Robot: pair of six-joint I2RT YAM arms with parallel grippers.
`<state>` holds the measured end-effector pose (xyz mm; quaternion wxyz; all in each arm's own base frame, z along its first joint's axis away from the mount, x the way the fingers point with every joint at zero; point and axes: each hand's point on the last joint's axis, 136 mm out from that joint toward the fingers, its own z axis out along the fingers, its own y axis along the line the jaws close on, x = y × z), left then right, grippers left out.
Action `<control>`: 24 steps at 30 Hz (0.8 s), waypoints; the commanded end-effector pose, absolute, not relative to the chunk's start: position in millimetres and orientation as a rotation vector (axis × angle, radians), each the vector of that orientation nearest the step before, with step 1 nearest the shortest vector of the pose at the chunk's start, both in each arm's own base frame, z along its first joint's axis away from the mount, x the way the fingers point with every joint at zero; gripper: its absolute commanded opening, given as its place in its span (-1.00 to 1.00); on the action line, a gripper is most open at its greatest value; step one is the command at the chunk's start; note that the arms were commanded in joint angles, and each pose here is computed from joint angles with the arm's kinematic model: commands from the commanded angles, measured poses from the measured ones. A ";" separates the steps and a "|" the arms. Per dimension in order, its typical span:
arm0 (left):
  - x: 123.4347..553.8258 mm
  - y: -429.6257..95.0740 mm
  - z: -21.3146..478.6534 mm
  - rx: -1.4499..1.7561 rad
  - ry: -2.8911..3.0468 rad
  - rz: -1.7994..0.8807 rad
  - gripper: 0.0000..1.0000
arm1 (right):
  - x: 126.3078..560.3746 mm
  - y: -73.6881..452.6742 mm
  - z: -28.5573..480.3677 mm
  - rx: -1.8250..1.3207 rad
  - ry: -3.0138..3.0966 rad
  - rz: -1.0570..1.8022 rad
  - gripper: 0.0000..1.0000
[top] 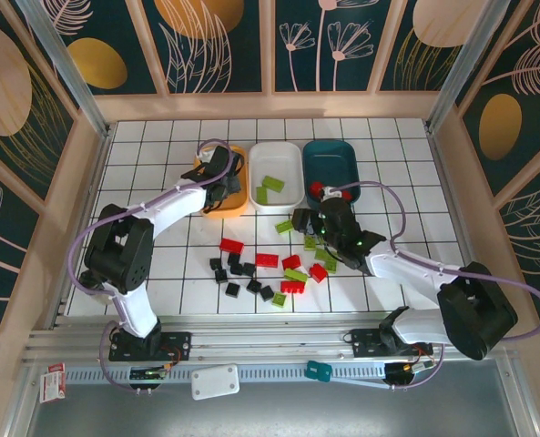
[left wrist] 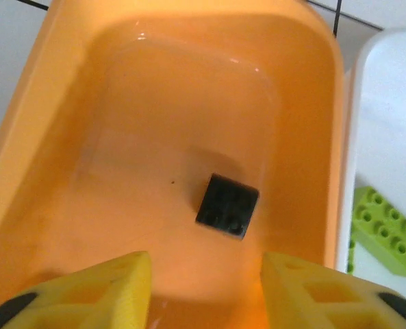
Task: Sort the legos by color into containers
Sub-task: Place the lego in the container, then pick up the lego from the middle-left of the table.
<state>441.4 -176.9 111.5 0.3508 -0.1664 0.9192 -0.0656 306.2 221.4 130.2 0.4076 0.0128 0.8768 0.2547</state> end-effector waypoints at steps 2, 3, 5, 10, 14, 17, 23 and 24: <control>440.6 -177.2 146.8 -0.417 2.327 -0.248 0.05 | 303.0 215.5 133.1 0.053 2.196 0.630 0.22; 433.7 -178.2 152.8 -0.408 2.320 -0.289 0.12 | 302.8 216.2 134.0 0.052 2.193 0.635 0.22; 417.3 -179.7 159.2 -0.394 2.313 -0.356 0.29 | 302.7 216.9 133.8 0.050 2.194 0.639 0.23; 355.2 -178.4 145.6 -0.324 2.369 -0.424 0.57 | 301.7 217.9 132.0 0.049 2.194 0.651 0.23; 300.5 -175.7 123.5 -0.273 2.440 -0.433 0.63 | 301.0 217.7 129.2 0.052 2.196 0.654 0.23; 265.9 -164.3 100.5 -0.272 2.501 -0.431 0.65 | 300.2 217.7 123.3 0.053 2.208 0.652 0.22; 223.3 -154.1 67.3 -0.232 2.590 -0.431 0.62 | 300.7 219.6 117.3 0.054 2.222 0.655 0.22; 220.8 -151.7 63.2 -0.227 2.600 -0.417 0.60 | 300.7 219.9 116.8 0.051 2.224 0.653 0.23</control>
